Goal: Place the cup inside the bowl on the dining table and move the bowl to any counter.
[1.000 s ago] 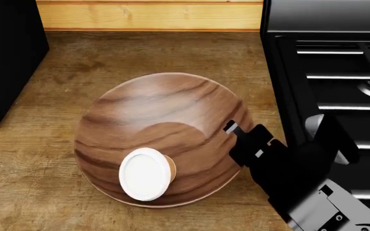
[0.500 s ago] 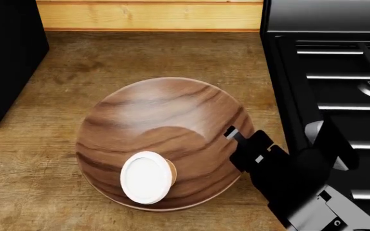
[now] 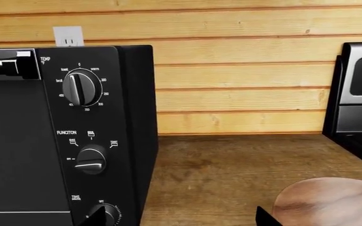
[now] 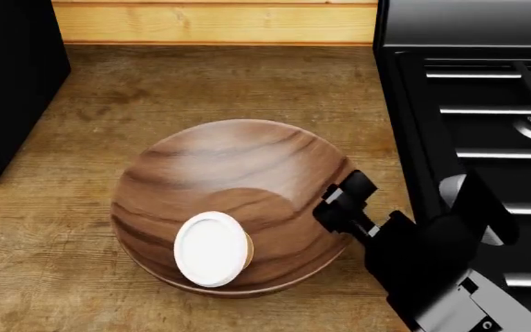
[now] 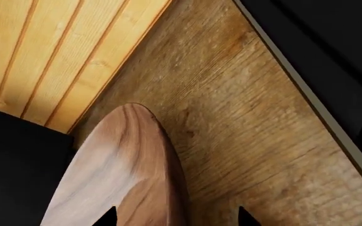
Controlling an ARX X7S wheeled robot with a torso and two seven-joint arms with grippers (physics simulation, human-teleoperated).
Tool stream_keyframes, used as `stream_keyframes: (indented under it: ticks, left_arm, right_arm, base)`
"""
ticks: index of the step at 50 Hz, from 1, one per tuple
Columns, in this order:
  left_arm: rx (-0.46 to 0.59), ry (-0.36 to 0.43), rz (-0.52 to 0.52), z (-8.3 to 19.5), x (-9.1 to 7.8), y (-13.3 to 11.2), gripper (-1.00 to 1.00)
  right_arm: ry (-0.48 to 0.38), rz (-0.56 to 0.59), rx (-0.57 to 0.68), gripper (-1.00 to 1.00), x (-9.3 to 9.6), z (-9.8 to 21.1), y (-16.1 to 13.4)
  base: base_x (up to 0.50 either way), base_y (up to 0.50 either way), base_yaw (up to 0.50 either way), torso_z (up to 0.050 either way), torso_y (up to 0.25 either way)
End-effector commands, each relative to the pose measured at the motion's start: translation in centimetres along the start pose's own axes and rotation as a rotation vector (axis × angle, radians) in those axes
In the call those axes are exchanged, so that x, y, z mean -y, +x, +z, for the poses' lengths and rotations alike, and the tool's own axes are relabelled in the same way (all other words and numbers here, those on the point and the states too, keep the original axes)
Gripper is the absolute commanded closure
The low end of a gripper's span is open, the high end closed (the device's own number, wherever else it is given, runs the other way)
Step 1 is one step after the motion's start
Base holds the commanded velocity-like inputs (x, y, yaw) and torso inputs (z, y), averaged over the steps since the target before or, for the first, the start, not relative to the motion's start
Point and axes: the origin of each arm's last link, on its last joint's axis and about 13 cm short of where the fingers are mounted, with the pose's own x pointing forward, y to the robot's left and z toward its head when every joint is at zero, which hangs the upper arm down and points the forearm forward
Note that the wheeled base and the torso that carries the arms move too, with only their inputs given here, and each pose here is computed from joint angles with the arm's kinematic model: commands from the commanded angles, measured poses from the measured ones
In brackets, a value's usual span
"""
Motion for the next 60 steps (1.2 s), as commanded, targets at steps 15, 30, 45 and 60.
stream_keyframes:
  ticks: [15,30,45,60]
  left_arm:
    - [-0.004,0.002,0.003,0.0,0.3,0.1,-1.0]
    - [-0.017,-0.007,-0.009,0.2,0.5,0.5,-1.0]
    - [-0.027,0.017,-0.024,1.2,1.7,1.4,-1.0]
    - [-0.022,0.05,-0.033,4.0,2.5,2.2,-1.0]
  right_arm:
    - [-0.331,-0.002,0.169,-1.0,-2.6,2.5,-2.1]
    - [-0.886,0.079,0.443,-1.0,-2.7,3.0,-4.0]
    - [-0.948,0.119,0.49,-1.0,-5.4,5.0,-6.3]
    - [-0.92,0.178,0.528,-1.0,-7.2,5.7,-8.1]
  base:
    - [0.0,0.0,0.0,0.0,0.0]
    - [0.0,0.0,0.0,0.0,0.0]
    - [0.0,0.0,0.0,0.0,0.0]
    - [0.0,0.0,0.0,0.0,0.0]
